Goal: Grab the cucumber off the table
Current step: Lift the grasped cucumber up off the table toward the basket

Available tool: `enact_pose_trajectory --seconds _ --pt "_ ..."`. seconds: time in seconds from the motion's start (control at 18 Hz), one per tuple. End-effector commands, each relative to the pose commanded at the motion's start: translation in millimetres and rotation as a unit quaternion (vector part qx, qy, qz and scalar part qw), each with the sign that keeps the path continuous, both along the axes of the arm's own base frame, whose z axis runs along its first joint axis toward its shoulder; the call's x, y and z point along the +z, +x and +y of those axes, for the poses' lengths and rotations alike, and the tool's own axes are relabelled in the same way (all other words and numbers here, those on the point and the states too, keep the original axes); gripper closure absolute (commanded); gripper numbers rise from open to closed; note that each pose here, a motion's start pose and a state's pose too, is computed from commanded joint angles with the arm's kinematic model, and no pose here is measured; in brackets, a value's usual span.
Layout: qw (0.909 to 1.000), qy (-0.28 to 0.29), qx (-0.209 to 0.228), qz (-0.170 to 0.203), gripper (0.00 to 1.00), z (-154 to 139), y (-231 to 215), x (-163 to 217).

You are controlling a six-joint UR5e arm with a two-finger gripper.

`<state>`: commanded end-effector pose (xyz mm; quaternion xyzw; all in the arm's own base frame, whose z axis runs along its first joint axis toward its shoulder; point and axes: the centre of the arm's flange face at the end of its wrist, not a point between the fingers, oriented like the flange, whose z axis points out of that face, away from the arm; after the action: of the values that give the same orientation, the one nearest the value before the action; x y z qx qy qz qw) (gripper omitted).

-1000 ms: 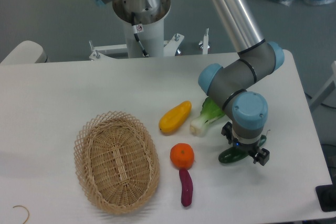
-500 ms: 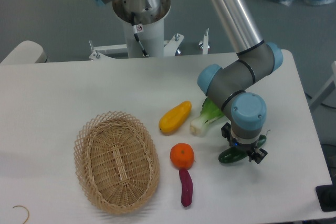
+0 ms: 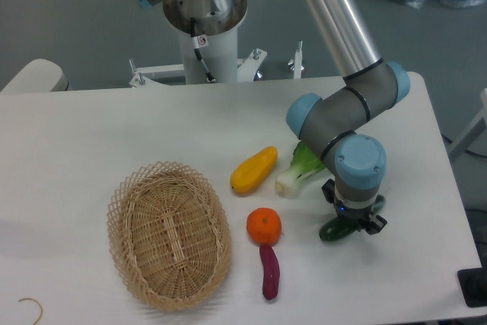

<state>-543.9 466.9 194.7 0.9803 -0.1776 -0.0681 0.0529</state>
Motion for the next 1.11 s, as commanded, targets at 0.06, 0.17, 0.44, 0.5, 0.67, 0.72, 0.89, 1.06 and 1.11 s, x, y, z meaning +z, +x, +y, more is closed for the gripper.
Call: enact_pose_trajectory --seconds 0.06,0.17,0.44,0.5,0.67,0.72,0.89,1.06,1.11 --pt "1.0 0.001 0.0 0.002 0.64 0 -1 2" --pt "1.0 0.003 0.0 0.007 0.64 1 -2 8" --pt "0.9989 0.033 -0.01 0.03 0.67 19 5 80" --pt "0.9986 0.047 -0.008 0.026 0.67 23 8 95" --pt "0.9955 0.094 -0.011 0.012 0.67 38 33 146" --pt "0.9936 0.113 -0.004 0.007 0.67 39 41 164" --pt "0.9898 0.14 0.003 -0.024 0.67 38 66 196" --pt "0.9895 0.142 -0.006 -0.027 0.67 39 86 219" --pt "0.9894 0.142 -0.006 -0.027 0.67 37 89 226"
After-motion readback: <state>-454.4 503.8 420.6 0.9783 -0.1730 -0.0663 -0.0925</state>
